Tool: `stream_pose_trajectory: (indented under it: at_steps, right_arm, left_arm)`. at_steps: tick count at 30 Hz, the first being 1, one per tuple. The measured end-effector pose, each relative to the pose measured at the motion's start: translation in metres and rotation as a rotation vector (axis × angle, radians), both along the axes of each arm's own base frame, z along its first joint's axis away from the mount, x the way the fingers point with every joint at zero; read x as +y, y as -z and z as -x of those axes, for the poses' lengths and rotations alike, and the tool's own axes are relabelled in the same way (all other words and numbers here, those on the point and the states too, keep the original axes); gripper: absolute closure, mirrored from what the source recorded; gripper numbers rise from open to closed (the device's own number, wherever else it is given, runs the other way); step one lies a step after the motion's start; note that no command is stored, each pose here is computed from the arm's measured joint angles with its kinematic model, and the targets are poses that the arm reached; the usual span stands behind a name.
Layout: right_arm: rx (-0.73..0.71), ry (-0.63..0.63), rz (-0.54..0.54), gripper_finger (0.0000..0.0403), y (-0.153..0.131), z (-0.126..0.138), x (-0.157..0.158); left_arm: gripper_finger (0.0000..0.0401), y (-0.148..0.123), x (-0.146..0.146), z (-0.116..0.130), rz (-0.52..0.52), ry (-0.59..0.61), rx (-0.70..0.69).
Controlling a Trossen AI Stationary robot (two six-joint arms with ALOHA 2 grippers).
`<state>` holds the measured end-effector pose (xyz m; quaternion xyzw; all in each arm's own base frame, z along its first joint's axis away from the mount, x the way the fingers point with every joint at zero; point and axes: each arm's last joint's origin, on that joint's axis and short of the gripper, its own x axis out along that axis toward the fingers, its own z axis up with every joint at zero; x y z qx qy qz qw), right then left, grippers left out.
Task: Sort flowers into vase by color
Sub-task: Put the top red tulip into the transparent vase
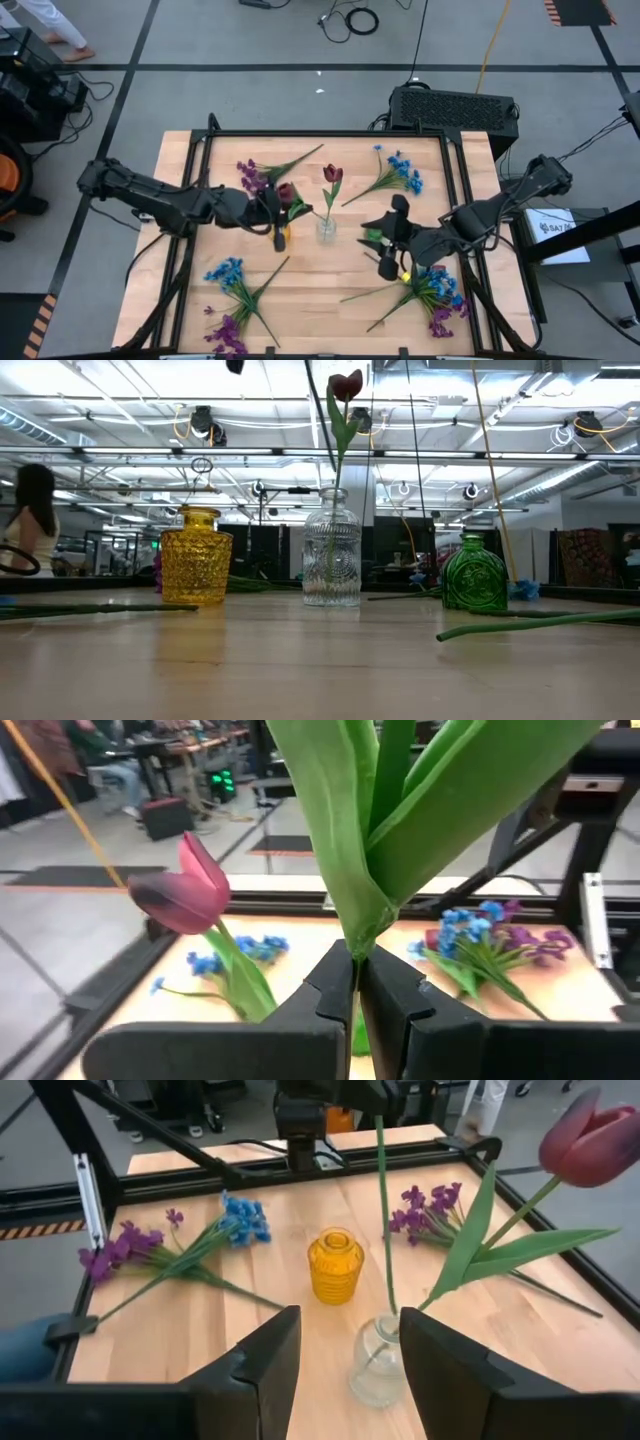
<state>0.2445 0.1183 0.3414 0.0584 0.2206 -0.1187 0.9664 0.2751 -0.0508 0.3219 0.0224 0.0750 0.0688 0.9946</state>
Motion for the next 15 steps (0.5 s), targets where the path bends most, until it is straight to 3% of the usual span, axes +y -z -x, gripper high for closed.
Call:
stream_pose_trajectory:
  at_steps: [6,15]
  right_arm:
    - [0.000,0.001,0.001,0.0239,0.000,0.001,0.000]
    - [-0.002,0.001,0.001,0.0239,0.000,0.001,0.000]
  left_arm:
    - [0.0383,0.004,0.011,-0.002,0.055,0.035,0.019]
    - [0.0383,0.012,0.016,-0.005,0.047,0.015,0.079]
